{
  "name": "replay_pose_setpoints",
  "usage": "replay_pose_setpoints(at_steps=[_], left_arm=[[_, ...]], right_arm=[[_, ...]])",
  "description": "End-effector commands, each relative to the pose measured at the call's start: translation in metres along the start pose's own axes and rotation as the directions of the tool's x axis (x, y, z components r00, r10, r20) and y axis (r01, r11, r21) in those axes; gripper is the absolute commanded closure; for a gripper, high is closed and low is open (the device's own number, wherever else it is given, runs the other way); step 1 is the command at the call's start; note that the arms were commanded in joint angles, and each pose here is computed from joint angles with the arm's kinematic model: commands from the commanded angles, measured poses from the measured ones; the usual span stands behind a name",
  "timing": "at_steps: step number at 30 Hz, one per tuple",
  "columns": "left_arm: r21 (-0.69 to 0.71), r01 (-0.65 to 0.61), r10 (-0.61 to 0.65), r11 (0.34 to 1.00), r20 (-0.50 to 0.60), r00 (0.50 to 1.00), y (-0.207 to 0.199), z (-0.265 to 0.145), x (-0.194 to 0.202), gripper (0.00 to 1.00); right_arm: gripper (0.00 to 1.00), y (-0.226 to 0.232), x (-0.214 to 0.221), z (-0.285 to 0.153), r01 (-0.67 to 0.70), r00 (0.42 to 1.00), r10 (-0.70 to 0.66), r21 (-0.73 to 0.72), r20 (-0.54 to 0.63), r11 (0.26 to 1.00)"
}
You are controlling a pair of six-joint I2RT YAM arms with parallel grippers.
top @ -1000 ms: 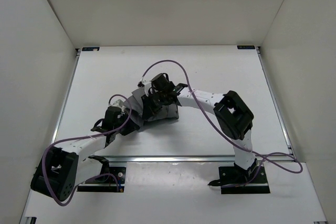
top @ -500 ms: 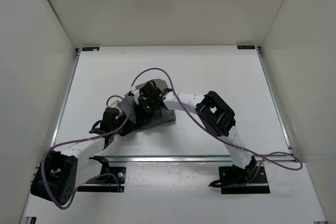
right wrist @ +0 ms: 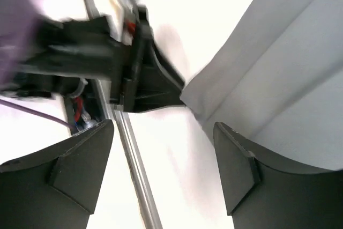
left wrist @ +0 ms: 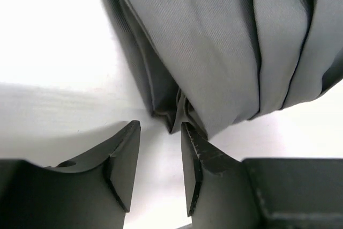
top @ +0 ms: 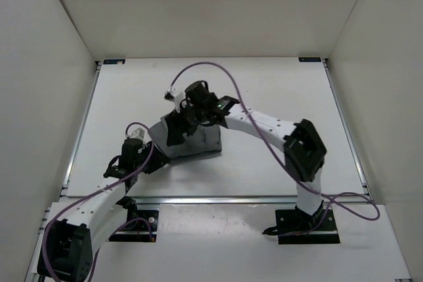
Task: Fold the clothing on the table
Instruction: Fold the skirt
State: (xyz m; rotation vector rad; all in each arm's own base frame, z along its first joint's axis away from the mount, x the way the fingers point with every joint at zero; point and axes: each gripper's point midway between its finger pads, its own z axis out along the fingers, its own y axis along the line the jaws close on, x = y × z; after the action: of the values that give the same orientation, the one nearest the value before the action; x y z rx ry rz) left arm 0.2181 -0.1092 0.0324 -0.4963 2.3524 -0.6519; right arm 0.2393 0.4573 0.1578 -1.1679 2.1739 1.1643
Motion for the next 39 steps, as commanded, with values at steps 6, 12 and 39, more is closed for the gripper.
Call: replay_pose_setpoints(at_steps=[6, 12, 39], left_arm=[[-0.017, 0.015, -0.015, 1.000, 0.041, 0.999, 0.001, -0.027, -0.007, 0.52], [-0.001, 0.014, -0.014, 1.000, 0.076, 0.997, -0.006, -0.038, -0.013, 0.52], [0.047, 0.016, -0.021, 0.999, 0.099, 0.995, -0.016, -0.045, -0.019, 0.52]], right_arm=[[0.28, -0.093, 0.001, -0.104, -0.148, 0.960, 0.098, 0.176, 0.263, 0.973], [0.43, -0.130, 0.029, -0.104, -0.218, 0.949, 0.186, 0.101, 0.256, 0.971], [1.00, -0.209, 0.111, -0.036, -0.427, 0.896, 0.424, 0.512, 0.129, 0.746]])
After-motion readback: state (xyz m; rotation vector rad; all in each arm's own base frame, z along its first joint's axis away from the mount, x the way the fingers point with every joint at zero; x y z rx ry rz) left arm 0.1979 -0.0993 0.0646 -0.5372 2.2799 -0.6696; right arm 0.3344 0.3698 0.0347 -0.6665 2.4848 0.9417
